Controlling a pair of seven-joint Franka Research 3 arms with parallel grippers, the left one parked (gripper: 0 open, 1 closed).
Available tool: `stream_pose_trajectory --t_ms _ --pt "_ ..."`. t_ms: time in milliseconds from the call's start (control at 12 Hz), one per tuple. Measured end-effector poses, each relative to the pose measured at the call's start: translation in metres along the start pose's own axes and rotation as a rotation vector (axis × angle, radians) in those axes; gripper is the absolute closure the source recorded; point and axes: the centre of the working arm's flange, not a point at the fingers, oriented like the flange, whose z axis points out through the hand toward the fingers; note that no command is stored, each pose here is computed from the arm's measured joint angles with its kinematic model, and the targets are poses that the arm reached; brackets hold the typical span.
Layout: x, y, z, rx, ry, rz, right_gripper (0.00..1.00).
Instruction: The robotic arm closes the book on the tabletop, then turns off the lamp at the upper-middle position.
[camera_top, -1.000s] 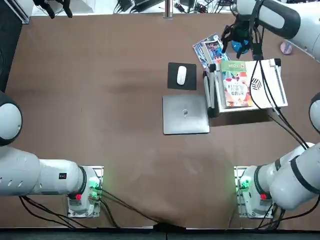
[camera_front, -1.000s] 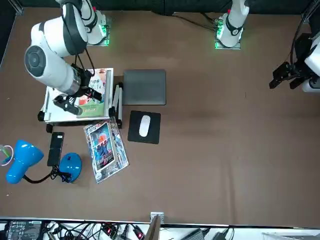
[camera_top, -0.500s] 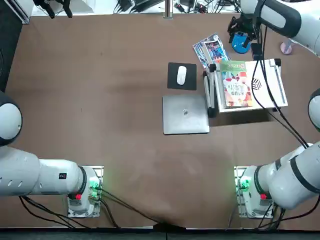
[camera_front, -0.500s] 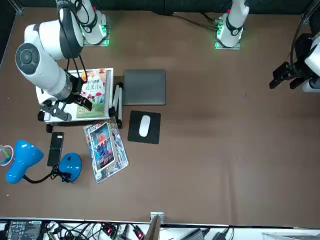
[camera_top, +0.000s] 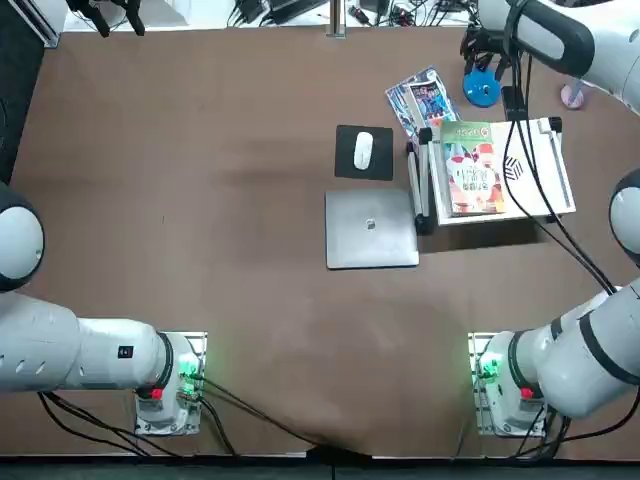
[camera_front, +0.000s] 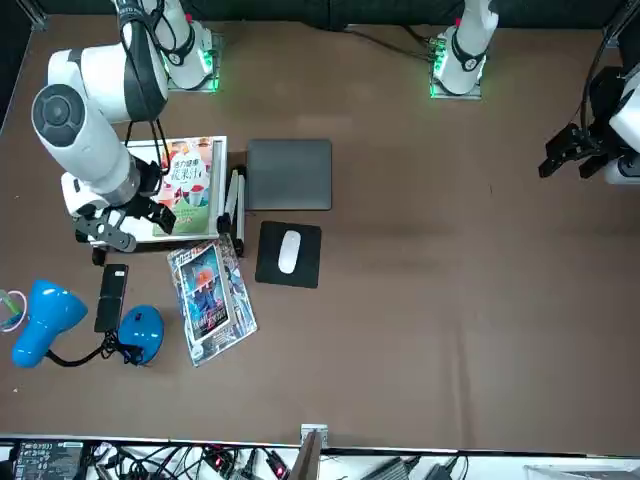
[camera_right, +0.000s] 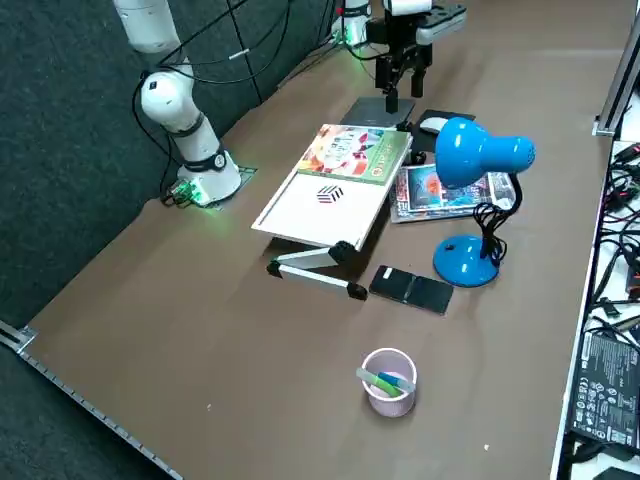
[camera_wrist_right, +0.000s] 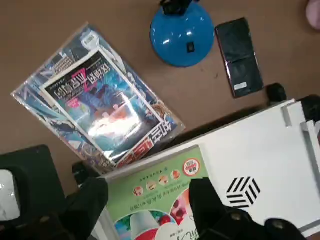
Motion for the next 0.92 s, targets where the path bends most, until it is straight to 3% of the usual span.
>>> stream_pose_trajectory --t_ms 417,917 --pt "0.0133 0.0131 -0.0113 0.007 0.024 0.028 0.04" --pt "0.0099 0.0051 -0.0058 -0.085 0.061 0.040 0.81"
